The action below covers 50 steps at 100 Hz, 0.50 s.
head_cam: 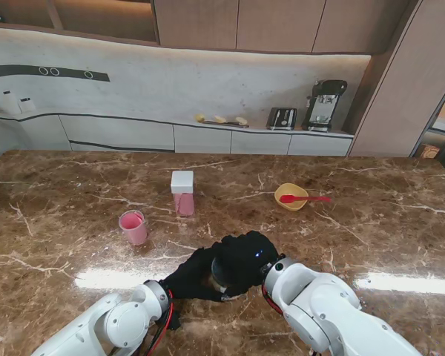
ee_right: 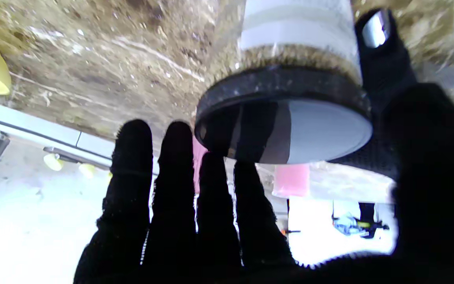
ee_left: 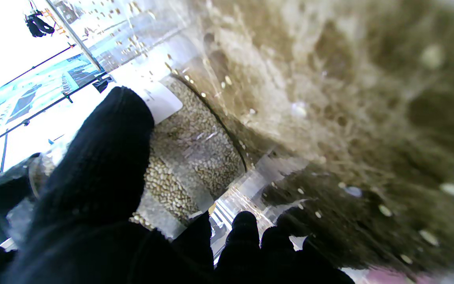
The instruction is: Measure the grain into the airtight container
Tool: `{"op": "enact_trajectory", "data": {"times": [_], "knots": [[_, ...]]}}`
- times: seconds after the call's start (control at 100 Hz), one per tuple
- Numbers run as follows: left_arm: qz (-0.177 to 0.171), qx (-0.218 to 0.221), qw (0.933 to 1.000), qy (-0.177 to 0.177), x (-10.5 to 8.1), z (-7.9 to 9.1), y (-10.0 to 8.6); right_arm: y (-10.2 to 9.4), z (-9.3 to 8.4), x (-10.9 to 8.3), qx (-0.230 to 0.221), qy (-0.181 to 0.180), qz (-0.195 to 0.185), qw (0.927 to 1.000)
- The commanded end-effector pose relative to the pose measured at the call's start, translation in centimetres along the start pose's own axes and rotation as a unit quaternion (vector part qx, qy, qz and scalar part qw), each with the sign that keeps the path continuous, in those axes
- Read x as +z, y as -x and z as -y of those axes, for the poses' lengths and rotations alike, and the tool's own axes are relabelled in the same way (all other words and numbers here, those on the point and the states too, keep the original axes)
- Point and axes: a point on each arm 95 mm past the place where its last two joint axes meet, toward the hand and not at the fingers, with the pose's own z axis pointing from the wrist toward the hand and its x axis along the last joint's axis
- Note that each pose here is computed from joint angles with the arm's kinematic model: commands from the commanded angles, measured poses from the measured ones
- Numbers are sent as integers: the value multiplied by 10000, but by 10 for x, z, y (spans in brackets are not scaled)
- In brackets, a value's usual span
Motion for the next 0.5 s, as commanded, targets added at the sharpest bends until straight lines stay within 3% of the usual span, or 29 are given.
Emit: {"op": "enact_trajectory", "data": {"times": [0.0, 0.09, 0.26, 0.4, 0.49], "knots": [[182, -50, 9997, 176, -5, -15, 12, -2, 7, 3, 165, -80, -88, 9998], [183, -45, 9997, 174, -5, -15, 12, -3, 5, 1, 440, -202, -341, 9982], [190, -41, 9997, 177, -5, -15, 12, 0, -1, -7, 728, -749, -951, 9900], [176, -48, 9997, 170, -5, -16, 12, 2, 0, -5, 569, -437, -671, 9952], [170, -50, 9997, 178, -5, -16, 11, 3, 2, -4, 355, -469, -374, 9976]]}}
